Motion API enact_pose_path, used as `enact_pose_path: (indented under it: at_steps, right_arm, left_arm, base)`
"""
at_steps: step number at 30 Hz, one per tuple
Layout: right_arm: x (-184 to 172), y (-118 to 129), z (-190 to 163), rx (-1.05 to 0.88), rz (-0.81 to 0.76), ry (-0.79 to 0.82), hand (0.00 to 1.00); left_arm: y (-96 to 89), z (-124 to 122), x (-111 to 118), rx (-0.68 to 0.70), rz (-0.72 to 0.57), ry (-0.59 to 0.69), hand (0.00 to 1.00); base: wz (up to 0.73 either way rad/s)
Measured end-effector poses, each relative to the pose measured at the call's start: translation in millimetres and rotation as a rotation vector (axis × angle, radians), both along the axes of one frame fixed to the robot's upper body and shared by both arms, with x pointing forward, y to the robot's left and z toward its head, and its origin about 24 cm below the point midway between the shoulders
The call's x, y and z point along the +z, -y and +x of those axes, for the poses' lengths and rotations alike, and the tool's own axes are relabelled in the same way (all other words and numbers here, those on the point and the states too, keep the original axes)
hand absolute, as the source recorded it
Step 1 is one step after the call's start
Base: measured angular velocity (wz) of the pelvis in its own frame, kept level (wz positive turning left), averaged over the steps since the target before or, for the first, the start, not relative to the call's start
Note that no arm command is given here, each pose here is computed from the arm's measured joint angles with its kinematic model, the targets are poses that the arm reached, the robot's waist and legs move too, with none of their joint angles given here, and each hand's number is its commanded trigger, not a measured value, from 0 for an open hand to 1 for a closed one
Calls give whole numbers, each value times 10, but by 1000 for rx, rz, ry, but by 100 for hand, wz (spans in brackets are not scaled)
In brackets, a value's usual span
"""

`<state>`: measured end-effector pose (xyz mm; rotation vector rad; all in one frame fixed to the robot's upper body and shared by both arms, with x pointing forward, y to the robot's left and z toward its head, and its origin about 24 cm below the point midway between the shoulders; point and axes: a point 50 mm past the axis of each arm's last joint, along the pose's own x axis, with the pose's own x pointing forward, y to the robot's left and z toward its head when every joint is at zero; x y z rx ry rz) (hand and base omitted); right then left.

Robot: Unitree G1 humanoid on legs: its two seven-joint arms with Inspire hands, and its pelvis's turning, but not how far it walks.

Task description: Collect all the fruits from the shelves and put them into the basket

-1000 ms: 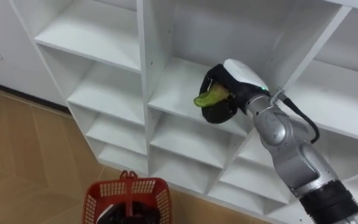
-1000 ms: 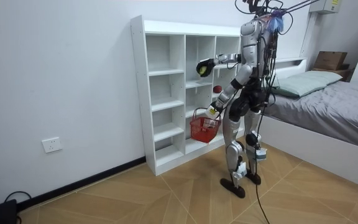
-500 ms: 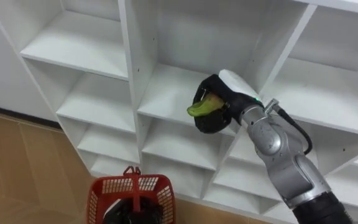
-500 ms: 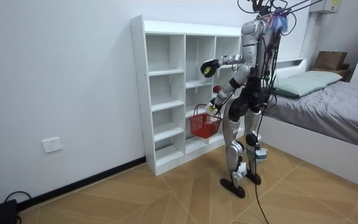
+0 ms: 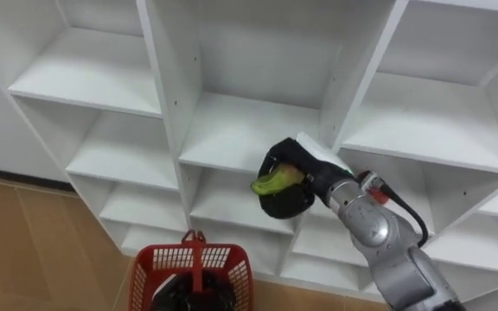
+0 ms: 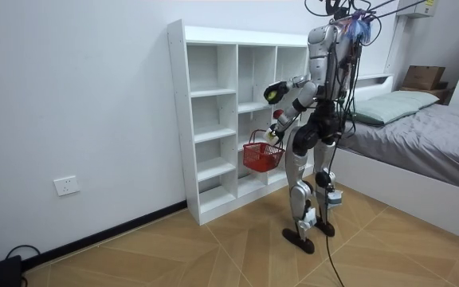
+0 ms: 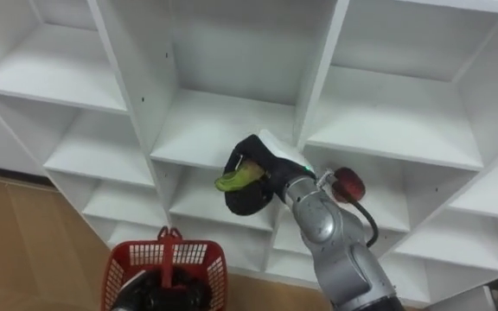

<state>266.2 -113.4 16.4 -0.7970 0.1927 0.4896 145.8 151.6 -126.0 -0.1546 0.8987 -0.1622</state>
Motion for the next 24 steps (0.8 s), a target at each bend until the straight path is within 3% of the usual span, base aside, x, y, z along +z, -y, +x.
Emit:
enact_pose_path:
  at_steps: [24]
  right_arm:
    - [-675,288,-400,-148,-42,-256,100]
  left_arm:
    - [126,20,2,-76,-4,3,100]
  base:
    - [-4]
